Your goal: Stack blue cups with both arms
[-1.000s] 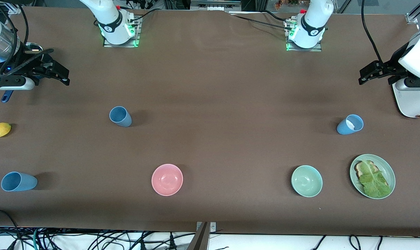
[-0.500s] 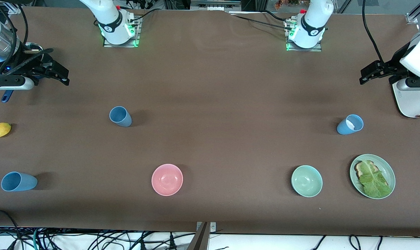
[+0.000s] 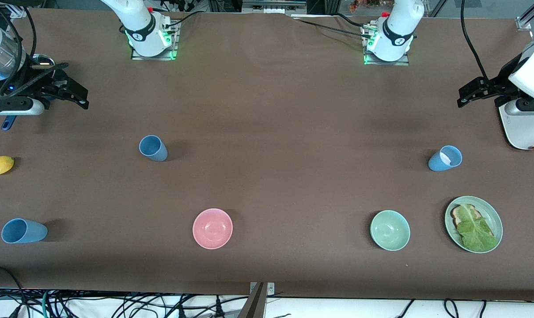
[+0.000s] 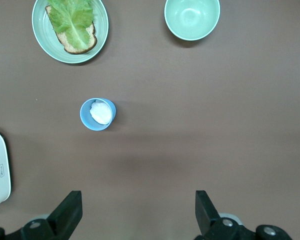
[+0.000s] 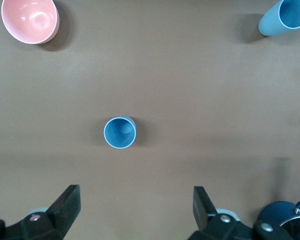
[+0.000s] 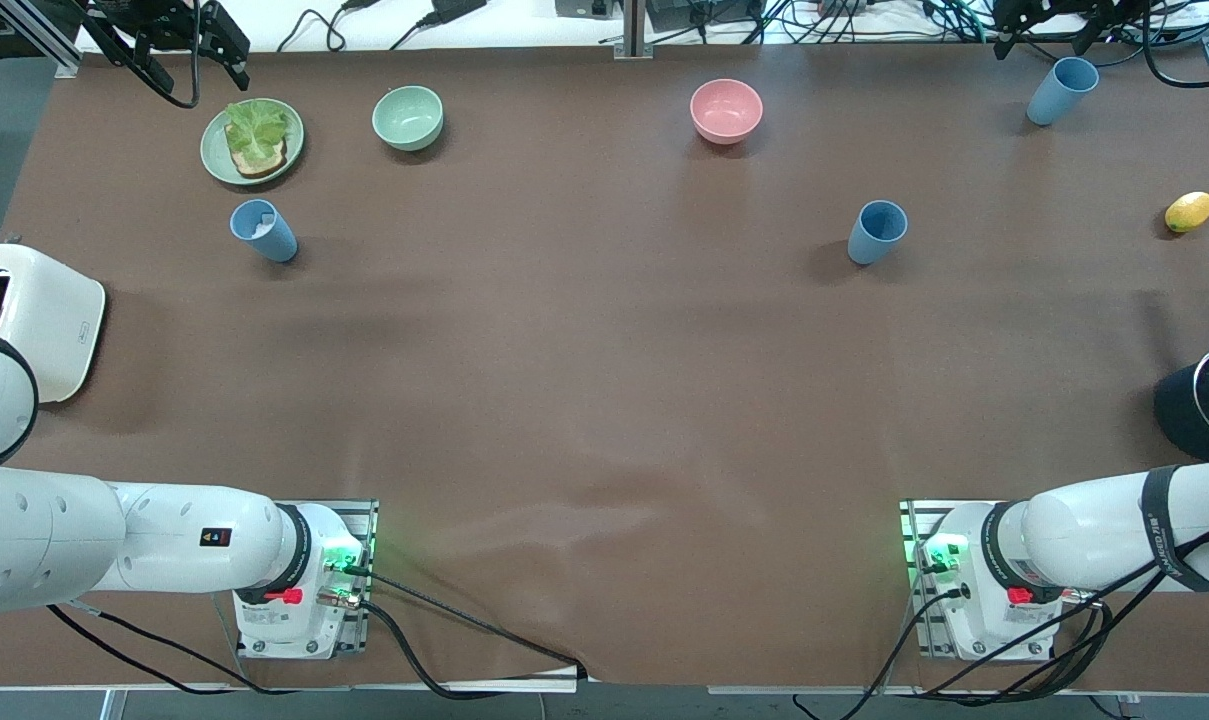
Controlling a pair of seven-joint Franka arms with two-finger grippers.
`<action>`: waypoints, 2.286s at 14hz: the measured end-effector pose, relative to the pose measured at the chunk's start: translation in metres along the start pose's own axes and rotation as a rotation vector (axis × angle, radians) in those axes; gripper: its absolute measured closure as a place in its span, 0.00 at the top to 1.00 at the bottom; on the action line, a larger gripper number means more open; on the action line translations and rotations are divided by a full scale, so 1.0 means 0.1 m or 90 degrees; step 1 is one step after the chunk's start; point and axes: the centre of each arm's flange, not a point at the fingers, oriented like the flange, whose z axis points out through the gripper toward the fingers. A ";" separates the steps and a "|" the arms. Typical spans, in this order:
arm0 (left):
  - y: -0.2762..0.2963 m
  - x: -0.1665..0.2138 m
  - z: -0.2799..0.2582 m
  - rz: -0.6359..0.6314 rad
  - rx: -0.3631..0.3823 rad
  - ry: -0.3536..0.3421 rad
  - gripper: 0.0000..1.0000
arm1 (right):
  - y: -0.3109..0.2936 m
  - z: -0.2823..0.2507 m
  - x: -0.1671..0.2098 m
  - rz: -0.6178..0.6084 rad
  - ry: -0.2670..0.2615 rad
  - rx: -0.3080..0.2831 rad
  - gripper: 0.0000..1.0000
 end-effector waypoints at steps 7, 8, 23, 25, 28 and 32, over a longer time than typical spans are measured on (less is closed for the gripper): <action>-0.02 0.00 0.00 -0.002 0.000 0.000 1.00 | 0.00 0.00 0.00 0.000 -0.001 0.000 1.00; -0.02 0.00 0.00 -0.002 0.000 0.000 1.00 | 0.00 0.00 0.00 0.000 0.000 0.000 1.00; -0.04 0.00 0.00 -0.005 -0.001 -0.001 1.00 | -0.02 0.02 -0.02 -0.003 -0.013 -0.001 1.00; -0.05 0.00 0.01 -0.006 -0.001 -0.002 1.00 | -0.02 0.02 -0.02 -0.003 -0.013 -0.001 1.00; -0.06 0.01 0.01 -0.007 0.000 -0.002 1.00 | -0.02 0.02 -0.02 -0.003 -0.013 -0.001 1.00; -0.40 0.18 0.17 -0.023 0.002 -0.019 1.00 | -0.02 0.07 0.01 -0.003 -0.019 -0.001 1.00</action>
